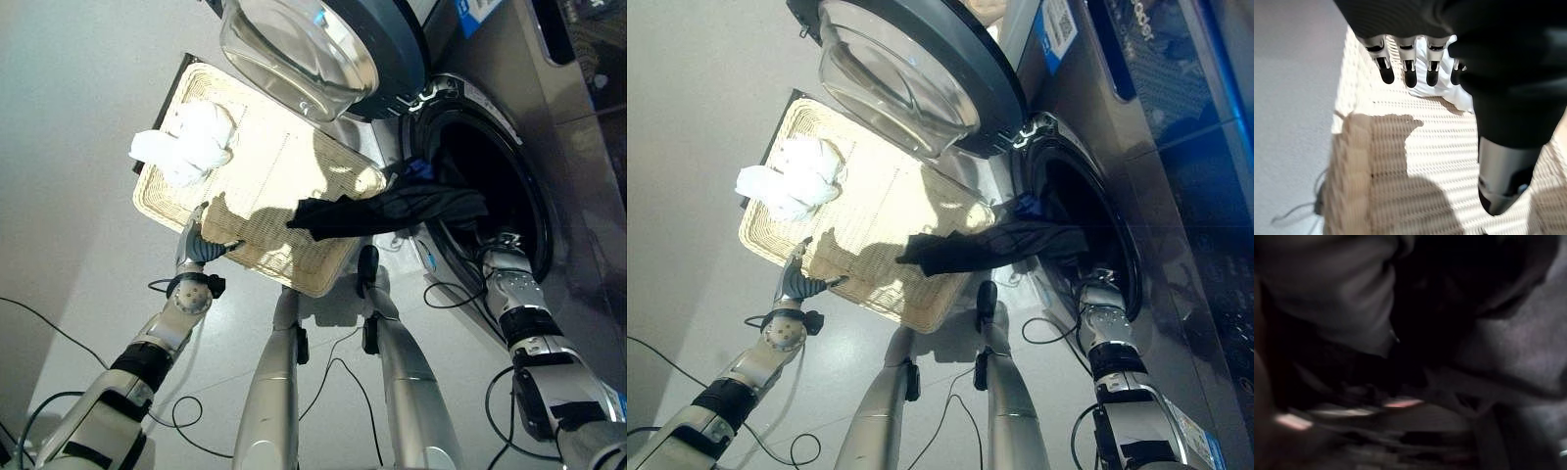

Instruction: Put the clothes into the washing machine.

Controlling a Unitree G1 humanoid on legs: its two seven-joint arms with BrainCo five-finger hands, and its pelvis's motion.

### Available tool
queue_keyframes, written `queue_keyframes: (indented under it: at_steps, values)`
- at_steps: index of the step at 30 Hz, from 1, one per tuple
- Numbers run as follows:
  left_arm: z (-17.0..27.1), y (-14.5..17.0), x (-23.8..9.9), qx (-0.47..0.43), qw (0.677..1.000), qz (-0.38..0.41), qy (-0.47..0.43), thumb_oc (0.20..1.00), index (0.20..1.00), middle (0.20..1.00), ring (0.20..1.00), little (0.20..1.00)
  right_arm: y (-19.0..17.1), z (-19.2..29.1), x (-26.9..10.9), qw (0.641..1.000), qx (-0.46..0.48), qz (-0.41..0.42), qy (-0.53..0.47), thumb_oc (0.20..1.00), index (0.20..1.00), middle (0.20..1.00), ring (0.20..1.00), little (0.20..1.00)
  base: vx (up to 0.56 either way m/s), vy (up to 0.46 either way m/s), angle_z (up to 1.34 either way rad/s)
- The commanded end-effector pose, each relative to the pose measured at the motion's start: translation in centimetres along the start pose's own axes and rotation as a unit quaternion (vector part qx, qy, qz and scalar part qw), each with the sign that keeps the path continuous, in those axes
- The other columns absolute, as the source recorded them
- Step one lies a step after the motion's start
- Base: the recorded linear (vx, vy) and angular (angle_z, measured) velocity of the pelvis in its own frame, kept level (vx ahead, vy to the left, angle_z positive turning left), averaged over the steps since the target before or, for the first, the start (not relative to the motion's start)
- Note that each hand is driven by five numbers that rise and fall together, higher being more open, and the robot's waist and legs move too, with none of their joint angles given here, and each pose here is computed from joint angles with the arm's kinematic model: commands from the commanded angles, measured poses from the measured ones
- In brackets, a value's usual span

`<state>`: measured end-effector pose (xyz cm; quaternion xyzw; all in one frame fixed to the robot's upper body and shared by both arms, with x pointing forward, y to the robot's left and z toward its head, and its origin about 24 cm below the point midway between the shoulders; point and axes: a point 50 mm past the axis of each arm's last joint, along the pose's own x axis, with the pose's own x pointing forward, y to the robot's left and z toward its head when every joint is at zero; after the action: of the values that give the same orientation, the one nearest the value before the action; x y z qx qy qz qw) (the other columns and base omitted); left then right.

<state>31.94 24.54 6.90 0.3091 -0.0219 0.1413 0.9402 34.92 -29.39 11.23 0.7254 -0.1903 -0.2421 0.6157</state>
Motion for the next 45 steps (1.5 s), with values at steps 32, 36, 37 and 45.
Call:
queue_keyframes:
  at_steps: [32, 36, 37, 45]
  values:
    - [-1.0, -4.5, -1.9, -0.032, 0.991, -0.120, 0.054, 1.000, 1.000, 1.000, 1.000, 1.000, 4.7, 0.0, -1.0, 0.970, 0.057, 0.222, -0.085, 1.000, 1.000, 1.000, 1.000, 1.000, 0.01, 0.004, -0.03]
    - [-0.6, -4.2, -1.5, -0.032, 0.990, -0.125, 0.051, 1.000, 1.000, 1.000, 1.000, 1.000, 4.3, -0.5, -0.8, 0.967, 0.037, 0.248, -0.054, 1.000, 1.000, 1.000, 1.000, 1.000, -0.02, -0.024, 0.09]
    - [-0.5, -4.0, -1.3, -0.033, 0.990, -0.127, 0.050, 1.000, 1.000, 1.000, 1.000, 1.000, 3.3, -0.8, -0.9, 0.965, 0.024, 0.260, -0.031, 1.000, 1.000, 1.000, 1.000, 1.000, -0.02, -0.011, 0.10]
    - [-1.0, -4.9, -2.0, -0.038, 0.987, -0.144, 0.059, 1.000, 1.000, 1.000, 1.000, 1.000, -3.0, -3.5, -3.2, 0.975, 0.037, 0.212, 0.054, 1.000, 1.000, 1.000, 1.000, 1.000, -0.01, 0.004, 0.03]
